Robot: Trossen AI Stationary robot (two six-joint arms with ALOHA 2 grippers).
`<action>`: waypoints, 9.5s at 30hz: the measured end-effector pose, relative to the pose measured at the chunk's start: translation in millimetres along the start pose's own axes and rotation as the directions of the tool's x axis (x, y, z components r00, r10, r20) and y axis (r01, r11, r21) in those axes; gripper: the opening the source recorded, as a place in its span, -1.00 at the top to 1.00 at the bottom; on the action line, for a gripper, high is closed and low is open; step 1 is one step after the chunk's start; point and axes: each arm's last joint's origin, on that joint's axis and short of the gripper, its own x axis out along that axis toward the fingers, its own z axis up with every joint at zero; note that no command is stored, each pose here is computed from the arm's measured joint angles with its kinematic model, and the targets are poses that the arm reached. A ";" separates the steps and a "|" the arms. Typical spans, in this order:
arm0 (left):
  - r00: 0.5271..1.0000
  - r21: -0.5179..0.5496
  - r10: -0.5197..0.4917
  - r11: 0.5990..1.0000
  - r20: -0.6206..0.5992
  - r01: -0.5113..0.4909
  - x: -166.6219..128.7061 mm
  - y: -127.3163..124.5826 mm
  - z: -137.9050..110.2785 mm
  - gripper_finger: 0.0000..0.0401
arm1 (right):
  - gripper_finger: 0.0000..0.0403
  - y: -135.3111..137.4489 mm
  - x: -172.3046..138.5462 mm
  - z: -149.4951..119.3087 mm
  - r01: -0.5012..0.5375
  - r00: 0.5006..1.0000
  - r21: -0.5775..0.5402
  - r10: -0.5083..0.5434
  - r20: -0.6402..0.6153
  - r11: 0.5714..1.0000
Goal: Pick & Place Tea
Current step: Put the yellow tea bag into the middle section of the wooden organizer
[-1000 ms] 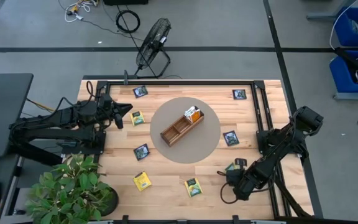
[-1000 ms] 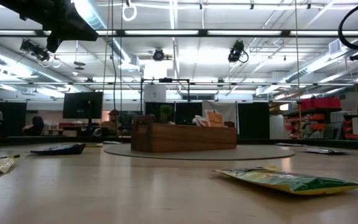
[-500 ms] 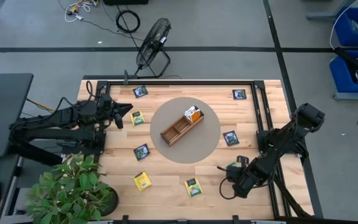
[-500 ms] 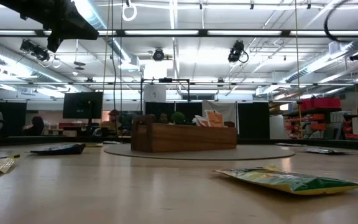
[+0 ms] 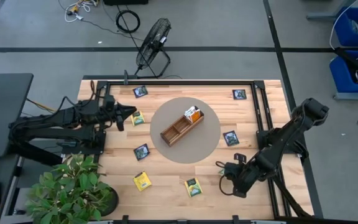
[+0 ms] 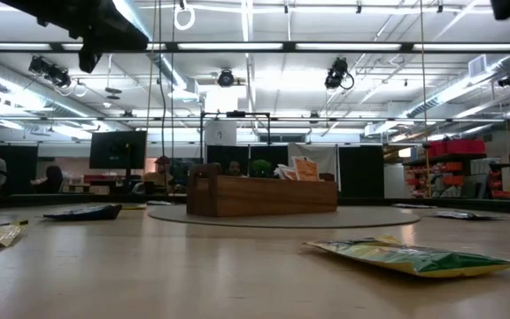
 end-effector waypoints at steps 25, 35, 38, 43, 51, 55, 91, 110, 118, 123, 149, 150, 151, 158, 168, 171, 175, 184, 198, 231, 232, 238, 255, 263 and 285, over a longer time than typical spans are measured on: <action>0.957 0.103 -0.265 0.955 -0.122 0.278 89.7 -31.5 -14.8 0.71 | 1.00 -42.5 -38.2 47.8 -0.130 0.986 0.118 0.116 0.119 0.985; 0.889 0.205 -0.378 0.878 -0.259 0.433 131.7 -66.0 -15.4 0.45 | 1.00 -59.3 -38.8 67.9 -0.173 0.974 0.124 0.150 0.171 0.977; 0.882 0.197 -0.373 0.878 -0.286 0.435 146.6 -71.1 -17.4 0.29 | 1.00 -64.2 -42.1 74.6 -0.175 0.971 0.115 0.152 0.186 0.978; 0.835 0.205 -0.436 0.831 -0.337 0.517 168.2 -85.3 -18.7 0.14 | 1.00 -69.6 -54.9 89.3 -0.179 0.959 0.092 0.153 0.237 0.980; 0.788 0.207 -0.478 0.788 -0.389 0.580 183.6 -100.9 -27.9 0.13 | 1.00 -79.0 -73.2 104.0 -0.160 0.954 0.101 0.128 0.271 0.982; 0.777 0.207 -0.476 0.782 -0.411 0.588 187.3 -104.1 -37.1 0.13 | 1.00 -82.2 -81.0 111.3 -0.164 0.944 0.101 0.127 0.304 0.981; 0.781 0.255 -0.458 0.768 -0.424 0.588 220.6 -118.2 -58.0 0.13 | 1.00 -92.5 -99.0 133.0 -0.200 0.910 0.101 0.147 0.387 0.975; 0.807 0.253 -0.430 0.795 -0.405 0.551 224.0 -112.3 -54.6 0.94 | 0.99 -90.6 -102.8 139.8 -0.227 0.873 0.079 0.167 0.459 0.971; 0.801 0.195 -0.433 0.817 -0.414 0.542 224.5 -110.6 -54.5 0.96 | 0.68 -92.3 -107.6 135.8 -0.214 0.874 0.064 0.161 0.458 0.975; 0.801 0.193 -0.428 0.820 -0.418 0.539 224.4 -110.2 -54.9 0.96 | 0.32 -95.3 -110.1 127.2 -0.189 0.901 0.079 0.141 0.410 0.979; 0.826 0.168 -0.435 0.841 -0.359 0.515 225.9 -112.0 -50.3 0.96 | 0.75 -94.7 -102.1 119.4 -0.077 0.940 0.082 0.045 0.337 0.994; 0.826 0.168 -0.435 0.841 -0.358 0.515 225.9 -112.0 -50.3 0.96 | 0.86 -95.2 -102.2 119.7 -0.075 0.940 0.080 0.043 0.339 0.994; 0.826 0.167 -0.434 0.841 -0.359 0.515 225.9 -112.0 -50.3 0.94 | 0.93 -95.6 -102.3 120.2 -0.073 0.938 0.076 0.043 0.343 0.994; 0.829 0.118 -0.450 0.852 -0.332 0.510 222.8 -113.7 -43.5 0.73 | 0.98 -99.7 -103.8 120.3 -0.051 0.938 0.069 0.024 0.345 0.996; 0.839 0.126 -0.419 0.866 -0.347 0.484 210.2 -105.1 -28.6 0.60 | 0.99 -105.5 -109.4 109.1 0.044 0.952 0.028 -0.050 0.301 0.999; 0.852 0.127 -0.433 0.866 -0.296 0.484 202.2 -102.1 -21.8 0.63 | 1.00 -109.6 -109.8 105.9 0.071 0.961 0.010 -0.071 0.269 0.997; 0.868 0.137 -0.436 0.870 -0.237 0.474 187.0 -94.6 -13.3 0.68 | 1.00 -112.0 -109.7 105.9 0.091 0.962 -0.047 -0.076 0.260 0.995; 0.922 0.120 -0.375 0.915 -0.099 0.386 135.2 -69.2 1.9 0.70 | 1.00 -131.7 -110.6 115.0 0.140 0.955 -0.143 -0.096 0.279 0.980; 0.964 0.025 -0.246 0.969 0.099 0.245 62.7 -35.0 1.8 0.70 | 1.00 -164.0 -97.9 143.3 0.117 0.945 -0.361 0.008 0.326 0.925; 0.983 0.035 -0.113 0.993 0.143 0.109 -9.0 -9.8 13.4 0.70 | 1.00 -203.4 -30.8 235.2 0.139 0.986 -0.790 -0.155 0.057 0.596; 0.983 0.034 -0.114 0.993 0.145 0.110 -9.7 -9.7 13.6 0.70 | 1.00 -204.4 -27.8 236.9 0.140 0.985 -0.799 -0.166 0.051 0.585; 0.983 0.032 -0.112 0.994 0.144 0.108 -9.7 -9.6 13.5 0.70 | 1.00 -208.8 -12.2 241.3 0.125 0.979 -0.850 -0.205 0.020 0.512; 0.987 0.020 -0.101 0.995 0.122 0.099 -9.3 -8.5 11.2 0.70 | 1.00 -201.2 -5.3 247.6 0.135 0.987 -0.859 -0.147 0.070 0.494; 0.989 0.021 -0.097 0.995 0.114 0.095 -9.2 -8.2 10.5 0.70 | 1.00 -204.3 11.7 249.0 0.106 0.989 -0.857 -0.146 0.036 0.504; 0.990 0.029 -0.094 0.995 0.107 0.091 -8.8 -7.9 9.8 0.70 | 1.00 -213.4 10.6 246.4 0.125 0.973 -0.859 -0.229 0.009 0.497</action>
